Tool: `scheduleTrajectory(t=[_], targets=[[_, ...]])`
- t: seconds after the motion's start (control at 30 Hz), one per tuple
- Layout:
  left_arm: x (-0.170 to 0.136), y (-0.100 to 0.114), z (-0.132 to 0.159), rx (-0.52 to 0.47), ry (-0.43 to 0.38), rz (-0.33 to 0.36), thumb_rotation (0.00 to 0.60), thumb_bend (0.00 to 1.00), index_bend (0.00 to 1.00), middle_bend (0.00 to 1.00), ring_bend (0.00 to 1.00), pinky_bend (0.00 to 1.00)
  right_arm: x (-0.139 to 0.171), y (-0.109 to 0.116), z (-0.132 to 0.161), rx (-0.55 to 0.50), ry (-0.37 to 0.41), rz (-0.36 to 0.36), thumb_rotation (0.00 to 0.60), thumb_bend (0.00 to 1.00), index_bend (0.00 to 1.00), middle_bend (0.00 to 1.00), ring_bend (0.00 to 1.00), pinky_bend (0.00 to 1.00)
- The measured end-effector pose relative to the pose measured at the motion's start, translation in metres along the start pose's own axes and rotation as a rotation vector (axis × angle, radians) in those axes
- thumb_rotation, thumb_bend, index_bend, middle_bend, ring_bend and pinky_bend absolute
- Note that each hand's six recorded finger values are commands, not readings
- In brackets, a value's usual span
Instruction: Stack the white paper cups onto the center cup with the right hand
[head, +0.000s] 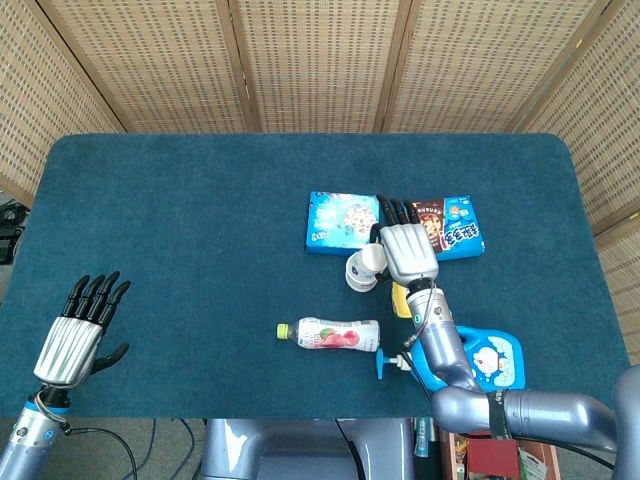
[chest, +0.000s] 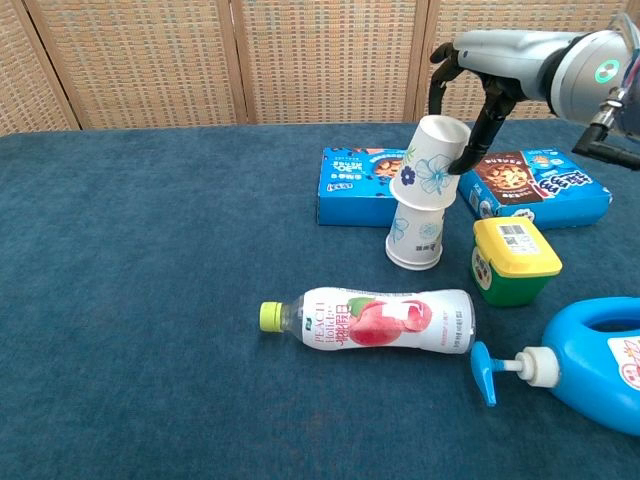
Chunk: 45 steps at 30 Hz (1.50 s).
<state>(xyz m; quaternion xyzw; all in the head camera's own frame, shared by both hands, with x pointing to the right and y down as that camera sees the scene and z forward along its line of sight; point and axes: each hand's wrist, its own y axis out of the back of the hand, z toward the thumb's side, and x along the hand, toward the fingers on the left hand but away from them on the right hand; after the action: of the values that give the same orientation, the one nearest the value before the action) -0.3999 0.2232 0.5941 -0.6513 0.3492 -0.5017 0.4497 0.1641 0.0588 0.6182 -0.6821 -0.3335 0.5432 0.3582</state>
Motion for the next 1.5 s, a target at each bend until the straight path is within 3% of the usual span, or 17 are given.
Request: scheduleTrajectory(t=[0.73,0.9,1.0,1.3,1.5], targets=[[0.0,-0.002,0.003,-0.001,-0.011,-0.008,0.6,0.21,0.0,0.0,0.0,0.0,-0.014,-0.024,0.004,0.055,0.001,0.006,0.6,0.09,0.49,0.03,0.0,0.0],[0.0,-0.002,0.004,0.0,-0.014,-0.008,0.6,0.21,0.0,0.0,0.0,0.0,-0.013,-0.029,0.002,0.065,-0.003,0.022,0.6,0.09,0.32,0.0,0.0,0.0],[0.0,-0.002,0.004,-0.001,-0.012,-0.008,0.6,0.21,0.0,0.0,0.0,0.0,-0.012,-0.029,0.0,0.071,-0.004,0.031,0.6,0.09,0.26,0.0,0.0,0.0],[0.0,-0.001,0.001,-0.003,-0.001,-0.004,0.6,0.21,0.0,0.0,0.0,0.0,-0.001,-0.021,-0.009,0.066,-0.007,0.017,0.6,0.09,0.24,0.0,0.0,0.0],[0.001,0.0,-0.007,-0.009,0.026,-0.004,0.6,0.21,0.0,0.0,0.0,0.0,0.028,-0.009,-0.035,0.096,0.008,-0.045,0.6,0.09,0.24,0.0,0.0,0.0]])
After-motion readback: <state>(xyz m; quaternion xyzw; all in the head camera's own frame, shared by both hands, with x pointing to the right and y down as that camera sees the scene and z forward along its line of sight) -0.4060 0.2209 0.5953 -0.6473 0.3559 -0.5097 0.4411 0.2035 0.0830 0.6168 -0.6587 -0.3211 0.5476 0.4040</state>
